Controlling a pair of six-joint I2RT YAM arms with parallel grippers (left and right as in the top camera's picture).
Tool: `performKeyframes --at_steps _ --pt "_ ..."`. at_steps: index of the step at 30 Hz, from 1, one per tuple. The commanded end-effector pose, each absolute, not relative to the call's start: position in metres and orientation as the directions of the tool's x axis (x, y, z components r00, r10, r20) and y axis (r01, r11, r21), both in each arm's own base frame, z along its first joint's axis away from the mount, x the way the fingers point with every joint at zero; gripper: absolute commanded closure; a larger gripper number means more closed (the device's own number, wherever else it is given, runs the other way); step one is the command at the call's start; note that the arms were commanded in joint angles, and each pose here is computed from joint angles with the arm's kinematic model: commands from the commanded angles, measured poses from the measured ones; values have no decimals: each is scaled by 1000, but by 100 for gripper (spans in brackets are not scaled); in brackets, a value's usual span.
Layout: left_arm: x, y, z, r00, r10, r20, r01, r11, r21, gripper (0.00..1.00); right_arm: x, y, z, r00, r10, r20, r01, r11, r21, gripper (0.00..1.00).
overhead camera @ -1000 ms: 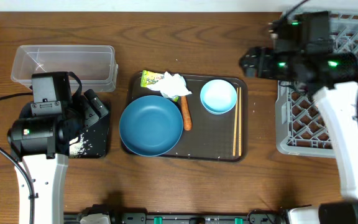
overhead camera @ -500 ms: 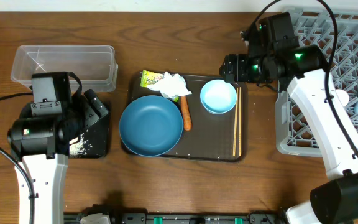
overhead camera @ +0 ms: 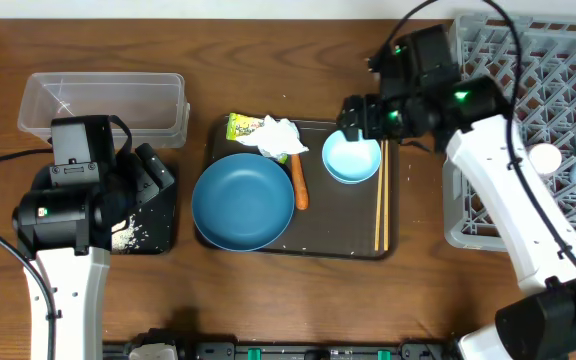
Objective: Sort waste into correct bins and load items into the dishwasher rack
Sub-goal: 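Reach the right gripper down to the rim of the light-blue bowl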
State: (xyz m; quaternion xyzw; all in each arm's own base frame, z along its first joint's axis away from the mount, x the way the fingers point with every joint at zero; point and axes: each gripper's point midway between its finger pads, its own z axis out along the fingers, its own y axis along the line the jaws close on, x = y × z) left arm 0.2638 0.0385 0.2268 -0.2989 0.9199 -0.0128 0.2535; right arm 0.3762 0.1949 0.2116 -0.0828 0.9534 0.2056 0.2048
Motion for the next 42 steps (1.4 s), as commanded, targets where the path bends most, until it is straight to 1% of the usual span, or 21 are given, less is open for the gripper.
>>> performKeyframes --at_steps 1,2,3,10,15,23,29,37,40,42 --pt "265 42 232 -677 -566 -470 -555 812 -179 1 368 211 210 -879 -155 -452 -311 903 296 9" --pt "265 42 232 -677 -566 -470 -555 812 -179 1 366 214 209 -873 -169 -458 -318 909 270 3" --pt "265 42 232 -677 -566 -470 -555 812 -179 1 365 216 209 -868 -182 -463 -324 913 248 1" --pt "265 42 232 -677 -566 -470 -555 812 -179 1 366 223 209 -833 -223 -506 -334 932 139 1" --pt "265 42 232 -677 -566 -470 -555 812 -179 1 376 208 208 -837 -164 -522 -245 966 88 1" --pt "265 42 232 -677 -566 -470 -555 812 -179 1 386 211 186 -851 -161 -499 -227 971 74 1" --pt "265 42 232 -677 -566 -470 -555 812 -179 1 397 214 176 -844 -161 -511 -222 973 59 1" --pt "265 42 232 -677 -566 -470 -555 812 -179 1 400 216 144 -876 -179 -448 -219 975 39 1" --pt "265 42 232 -677 -566 -470 -555 812 -179 1 396 223 129 -894 -192 -406 -237 970 62 1" --pt "265 42 232 -677 -566 -470 -555 812 -179 1 391 231 119 -906 -202 -371 -253 963 96 4"
